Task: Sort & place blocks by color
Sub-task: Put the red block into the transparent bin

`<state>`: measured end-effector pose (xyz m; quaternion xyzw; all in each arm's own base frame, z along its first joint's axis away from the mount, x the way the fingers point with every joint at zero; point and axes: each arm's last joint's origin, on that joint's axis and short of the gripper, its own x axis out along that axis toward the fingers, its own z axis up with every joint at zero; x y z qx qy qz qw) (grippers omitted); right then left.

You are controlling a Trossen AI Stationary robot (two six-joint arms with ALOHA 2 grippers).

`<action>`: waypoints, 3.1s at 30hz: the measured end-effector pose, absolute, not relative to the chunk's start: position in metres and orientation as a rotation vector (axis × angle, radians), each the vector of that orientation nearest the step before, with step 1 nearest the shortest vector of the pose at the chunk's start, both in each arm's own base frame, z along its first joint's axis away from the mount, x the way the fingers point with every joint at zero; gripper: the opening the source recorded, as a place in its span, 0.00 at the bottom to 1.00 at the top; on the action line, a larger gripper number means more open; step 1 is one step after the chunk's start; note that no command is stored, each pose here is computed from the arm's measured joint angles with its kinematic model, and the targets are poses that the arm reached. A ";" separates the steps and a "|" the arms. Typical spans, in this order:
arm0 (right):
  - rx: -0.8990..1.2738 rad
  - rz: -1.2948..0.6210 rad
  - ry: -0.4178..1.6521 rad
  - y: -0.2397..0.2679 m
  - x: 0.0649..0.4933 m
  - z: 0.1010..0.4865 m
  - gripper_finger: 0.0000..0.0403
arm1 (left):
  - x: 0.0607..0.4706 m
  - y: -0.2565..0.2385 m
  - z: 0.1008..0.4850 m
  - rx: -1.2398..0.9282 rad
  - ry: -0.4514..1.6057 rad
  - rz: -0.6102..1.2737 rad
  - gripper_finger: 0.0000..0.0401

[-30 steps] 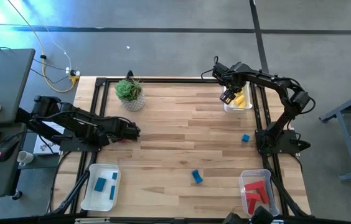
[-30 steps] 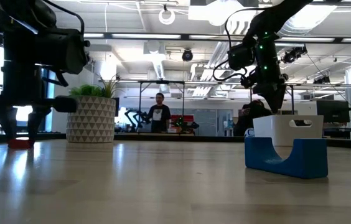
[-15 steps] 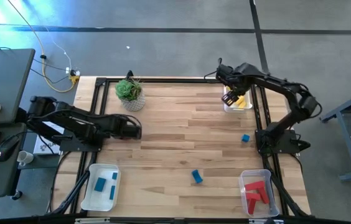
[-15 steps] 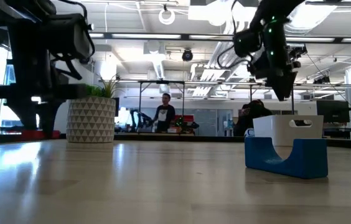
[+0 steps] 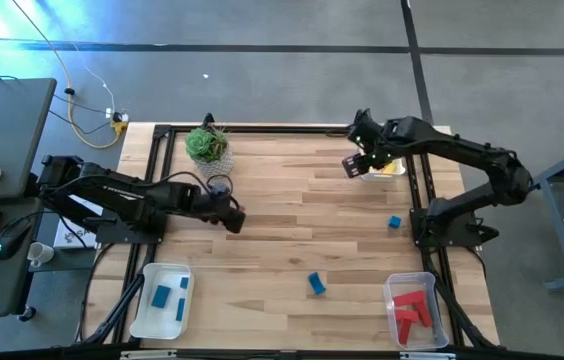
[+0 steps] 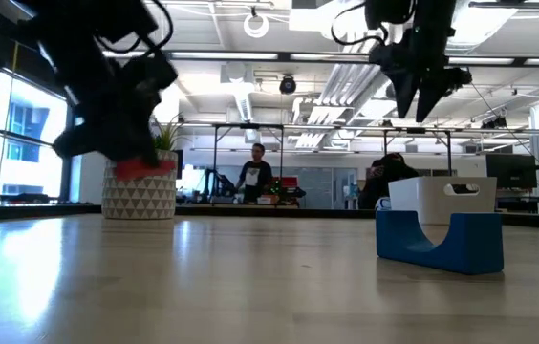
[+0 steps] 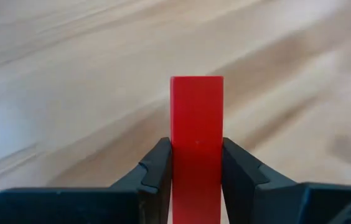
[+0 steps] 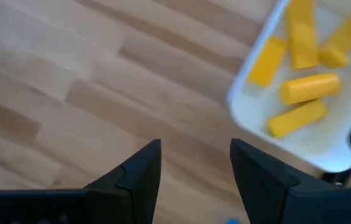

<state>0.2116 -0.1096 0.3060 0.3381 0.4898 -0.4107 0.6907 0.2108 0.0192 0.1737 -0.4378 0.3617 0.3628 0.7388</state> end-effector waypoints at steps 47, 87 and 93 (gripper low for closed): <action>-0.129 0.331 0.219 0.029 0.323 0.362 0.44 | 0.272 0.007 0.276 -0.866 0.207 -0.384 0.20; -0.156 0.441 0.291 0.032 0.332 0.345 0.23 | 0.319 0.050 0.296 -0.799 0.329 -0.462 0.20; -0.141 0.449 0.300 0.033 0.333 0.343 0.09 | 0.319 0.049 0.295 -0.803 0.340 -0.475 0.24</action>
